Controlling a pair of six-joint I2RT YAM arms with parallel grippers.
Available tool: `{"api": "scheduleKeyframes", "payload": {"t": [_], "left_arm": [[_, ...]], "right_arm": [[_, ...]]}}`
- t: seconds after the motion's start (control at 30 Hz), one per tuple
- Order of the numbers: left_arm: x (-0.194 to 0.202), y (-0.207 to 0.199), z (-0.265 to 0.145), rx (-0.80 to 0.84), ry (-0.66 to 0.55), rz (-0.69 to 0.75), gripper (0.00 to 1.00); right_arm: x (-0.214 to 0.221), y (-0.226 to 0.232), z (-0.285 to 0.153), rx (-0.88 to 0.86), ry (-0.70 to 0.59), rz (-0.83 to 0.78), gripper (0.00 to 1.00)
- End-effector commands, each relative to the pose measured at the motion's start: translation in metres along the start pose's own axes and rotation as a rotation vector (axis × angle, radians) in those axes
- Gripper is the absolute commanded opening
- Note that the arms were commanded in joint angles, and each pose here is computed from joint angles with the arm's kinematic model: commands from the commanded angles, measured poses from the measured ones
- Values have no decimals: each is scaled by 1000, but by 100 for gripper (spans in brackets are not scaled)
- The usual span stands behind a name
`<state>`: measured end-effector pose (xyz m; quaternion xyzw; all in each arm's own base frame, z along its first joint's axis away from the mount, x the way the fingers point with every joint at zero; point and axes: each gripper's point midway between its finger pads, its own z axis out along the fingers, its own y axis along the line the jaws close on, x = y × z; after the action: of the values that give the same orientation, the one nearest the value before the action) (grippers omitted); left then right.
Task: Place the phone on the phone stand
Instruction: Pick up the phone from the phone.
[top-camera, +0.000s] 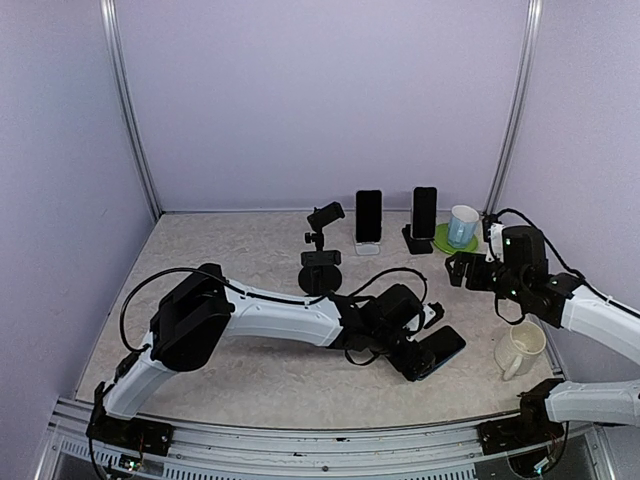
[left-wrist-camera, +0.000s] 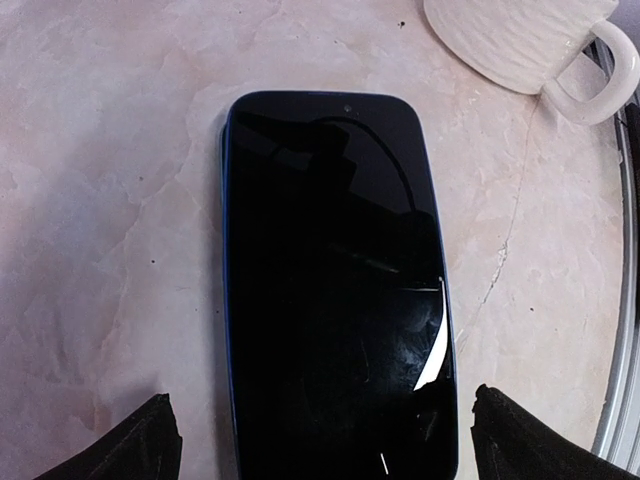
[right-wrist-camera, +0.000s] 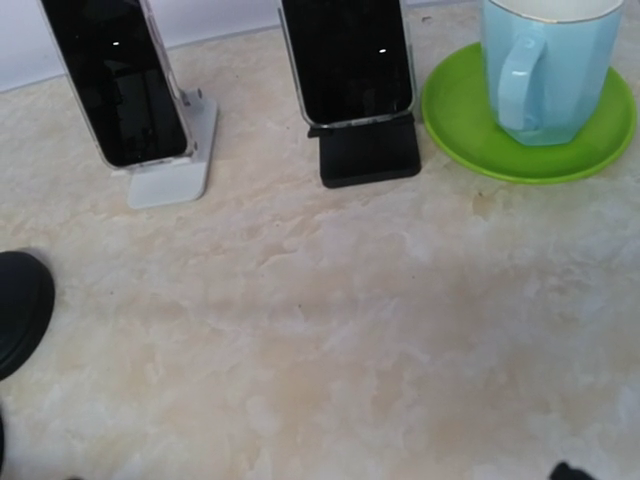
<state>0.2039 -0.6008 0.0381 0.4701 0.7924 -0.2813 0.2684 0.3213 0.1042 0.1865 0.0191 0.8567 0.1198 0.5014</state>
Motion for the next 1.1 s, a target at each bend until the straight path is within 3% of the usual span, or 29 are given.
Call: {"api": "scheduleKeyframes", "payload": {"t": [0.0, 1.07], "left_arm": [[-3, -7, 7, -5, -14, -3, 99], [12, -2, 16, -76, 11, -14, 96]], "right_arm": [[-6, -4, -4, 1, -34, 21, 100], [-7, -1, -8, -22, -48, 25, 100]]}}
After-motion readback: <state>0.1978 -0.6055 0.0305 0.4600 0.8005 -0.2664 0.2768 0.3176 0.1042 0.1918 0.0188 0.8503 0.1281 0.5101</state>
